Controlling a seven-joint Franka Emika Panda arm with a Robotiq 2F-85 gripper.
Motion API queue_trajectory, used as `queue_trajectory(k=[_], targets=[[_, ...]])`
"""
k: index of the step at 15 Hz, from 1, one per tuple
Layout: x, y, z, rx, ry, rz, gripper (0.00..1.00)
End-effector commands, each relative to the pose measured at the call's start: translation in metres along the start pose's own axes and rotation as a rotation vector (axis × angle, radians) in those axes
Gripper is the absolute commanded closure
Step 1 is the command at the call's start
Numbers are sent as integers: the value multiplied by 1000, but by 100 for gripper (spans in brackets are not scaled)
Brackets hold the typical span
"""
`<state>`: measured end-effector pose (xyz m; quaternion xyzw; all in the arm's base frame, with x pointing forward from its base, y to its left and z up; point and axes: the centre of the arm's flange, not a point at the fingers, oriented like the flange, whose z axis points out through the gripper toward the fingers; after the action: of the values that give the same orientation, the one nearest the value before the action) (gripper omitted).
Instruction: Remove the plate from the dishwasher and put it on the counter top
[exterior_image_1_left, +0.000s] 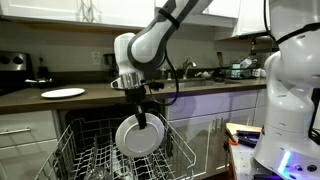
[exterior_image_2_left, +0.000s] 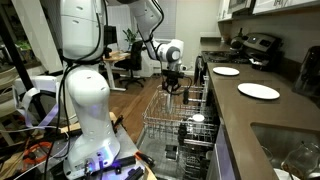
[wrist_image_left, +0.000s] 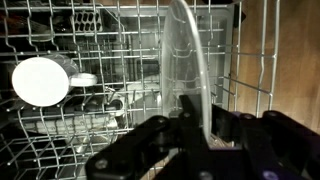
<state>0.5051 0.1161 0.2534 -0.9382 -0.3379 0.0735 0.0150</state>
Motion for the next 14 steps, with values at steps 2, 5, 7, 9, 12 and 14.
queue_trajectory(k=[2,5,7,9,12,14], targets=[[2,3,0,-8,5,-2,95],[11,10,1,-22,6,-9,95],[17,15,0,-28,9,-12,95],[25,22,-3,-43,10,-22,95],[36,32,-7,-65,19,-41,95],[44,37,-10,-67,33,-53,95]])
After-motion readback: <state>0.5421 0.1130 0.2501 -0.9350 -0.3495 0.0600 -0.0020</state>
